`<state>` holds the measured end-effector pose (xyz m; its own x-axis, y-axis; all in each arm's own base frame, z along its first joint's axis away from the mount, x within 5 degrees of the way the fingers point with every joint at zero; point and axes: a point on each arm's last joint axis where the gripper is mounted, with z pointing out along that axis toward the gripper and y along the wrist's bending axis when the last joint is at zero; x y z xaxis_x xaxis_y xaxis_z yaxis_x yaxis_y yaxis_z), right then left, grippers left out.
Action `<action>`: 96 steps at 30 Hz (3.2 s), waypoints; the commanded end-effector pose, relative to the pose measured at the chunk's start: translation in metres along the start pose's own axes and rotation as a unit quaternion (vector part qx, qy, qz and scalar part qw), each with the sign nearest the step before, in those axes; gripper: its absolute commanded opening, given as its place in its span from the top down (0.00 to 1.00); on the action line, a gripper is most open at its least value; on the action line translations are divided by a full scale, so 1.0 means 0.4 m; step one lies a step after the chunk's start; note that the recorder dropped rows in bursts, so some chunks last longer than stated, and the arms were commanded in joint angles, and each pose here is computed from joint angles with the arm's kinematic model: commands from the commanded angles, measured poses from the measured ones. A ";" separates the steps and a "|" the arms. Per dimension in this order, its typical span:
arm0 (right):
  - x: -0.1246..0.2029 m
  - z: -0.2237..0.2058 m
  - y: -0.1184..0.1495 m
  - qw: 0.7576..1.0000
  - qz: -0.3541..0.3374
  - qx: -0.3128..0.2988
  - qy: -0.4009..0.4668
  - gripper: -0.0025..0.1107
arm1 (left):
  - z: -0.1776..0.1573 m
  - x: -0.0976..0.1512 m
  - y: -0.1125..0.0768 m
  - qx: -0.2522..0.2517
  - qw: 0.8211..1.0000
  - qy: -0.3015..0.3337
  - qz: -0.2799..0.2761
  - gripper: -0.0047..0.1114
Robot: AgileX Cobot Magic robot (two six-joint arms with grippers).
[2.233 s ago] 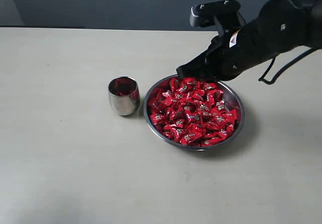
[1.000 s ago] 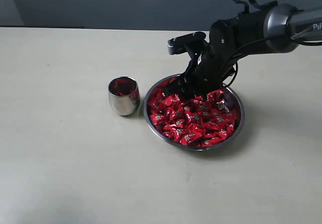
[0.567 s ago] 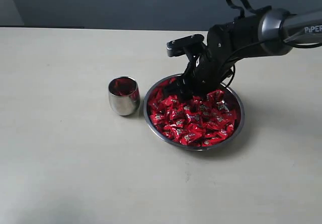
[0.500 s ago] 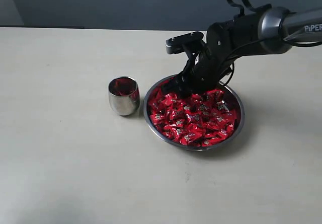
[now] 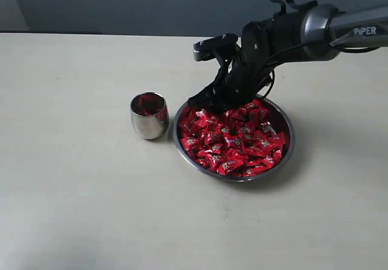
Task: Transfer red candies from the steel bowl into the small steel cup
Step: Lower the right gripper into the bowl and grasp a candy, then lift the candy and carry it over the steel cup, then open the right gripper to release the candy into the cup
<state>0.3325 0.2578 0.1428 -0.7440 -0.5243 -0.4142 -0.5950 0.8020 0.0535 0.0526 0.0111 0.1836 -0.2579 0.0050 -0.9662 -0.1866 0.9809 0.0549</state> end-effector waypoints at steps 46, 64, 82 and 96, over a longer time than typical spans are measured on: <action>-0.114 -0.181 0.071 0.999 -0.028 -0.026 -0.034 0.99 | 0.000 0.001 -0.001 0.003 1.000 -0.004 0.001 0.96; -0.167 -0.119 0.255 0.989 -0.101 -0.094 -0.058 0.99 | 0.000 0.001 -0.001 0.003 1.000 -0.004 0.001 0.96; -0.162 -0.055 0.259 0.989 -0.095 -0.099 -0.047 0.71 | 0.000 0.001 -0.001 0.003 1.000 -0.004 0.001 0.96; -0.176 -0.101 0.241 0.988 -0.115 -0.077 -0.067 0.68 | 0.000 0.001 -0.001 0.003 1.000 -0.004 0.001 0.96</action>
<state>0.3107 0.3675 0.1941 -0.5896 -0.6296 -0.5059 -0.7755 0.6163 0.1367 0.0526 0.0111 0.1836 -0.2579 0.0050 -0.9662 -0.1866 0.9809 0.0549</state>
